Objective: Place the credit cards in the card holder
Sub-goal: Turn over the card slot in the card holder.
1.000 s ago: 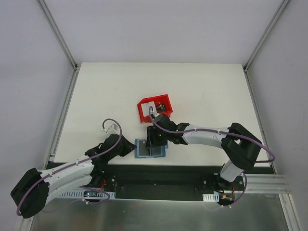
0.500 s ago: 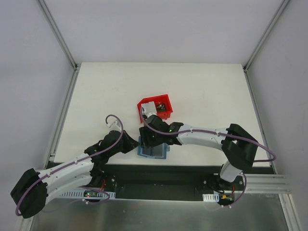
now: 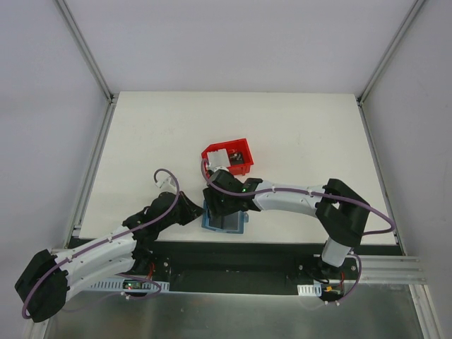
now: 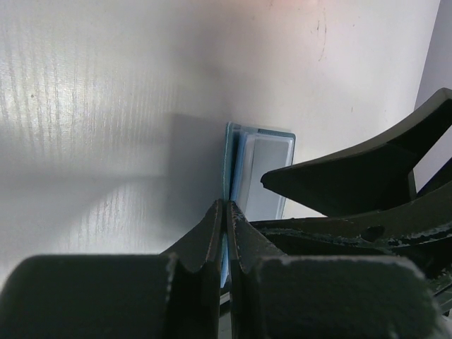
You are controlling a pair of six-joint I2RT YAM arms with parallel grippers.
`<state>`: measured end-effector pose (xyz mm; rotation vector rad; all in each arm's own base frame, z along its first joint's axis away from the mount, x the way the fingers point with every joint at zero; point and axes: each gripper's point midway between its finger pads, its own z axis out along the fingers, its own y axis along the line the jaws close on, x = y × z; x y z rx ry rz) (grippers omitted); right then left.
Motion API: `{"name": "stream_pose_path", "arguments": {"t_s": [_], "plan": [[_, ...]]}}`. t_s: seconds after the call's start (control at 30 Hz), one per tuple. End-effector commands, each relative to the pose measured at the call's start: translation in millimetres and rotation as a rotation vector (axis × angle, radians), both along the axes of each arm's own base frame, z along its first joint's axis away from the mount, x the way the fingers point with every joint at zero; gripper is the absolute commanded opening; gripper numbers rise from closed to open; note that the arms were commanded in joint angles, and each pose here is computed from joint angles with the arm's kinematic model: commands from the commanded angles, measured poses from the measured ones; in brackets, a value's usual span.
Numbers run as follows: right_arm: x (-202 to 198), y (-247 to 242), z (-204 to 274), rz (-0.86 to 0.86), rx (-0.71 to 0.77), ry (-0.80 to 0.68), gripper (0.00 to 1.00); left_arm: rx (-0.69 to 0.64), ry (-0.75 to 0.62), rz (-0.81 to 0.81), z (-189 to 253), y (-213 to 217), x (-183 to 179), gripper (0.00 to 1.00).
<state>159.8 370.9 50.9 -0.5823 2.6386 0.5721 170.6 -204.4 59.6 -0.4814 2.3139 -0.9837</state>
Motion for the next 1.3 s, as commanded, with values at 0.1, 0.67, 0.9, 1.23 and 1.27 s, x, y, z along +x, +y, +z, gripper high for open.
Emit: {"name": "stream_pose_path", "arguments": {"t_s": [0.1, 0.67, 0.9, 1.23, 1.27], "plan": [[5, 14, 17, -0.004, 0.048, -0.021, 0.60, -0.041, -0.020, -0.016, 8, -6, -1, 0.00], [4, 3, 4, 0.004, -0.058, -0.028, 0.57, -0.038, -0.020, -0.012, 9, -6, 1, 0.00], [5, -5, 13, 0.007, -0.089, -0.065, 0.55, -0.033, -0.015, -0.010, 6, -5, 0, 0.00], [5, -22, 17, -0.006, -0.158, -0.104, 0.52, -0.030, -0.006, -0.003, 1, -4, -2, 0.00], [5, -24, 17, -0.006, -0.165, -0.103, 0.52, -0.028, -0.003, 0.000, 0, -3, -1, 0.00]]}}
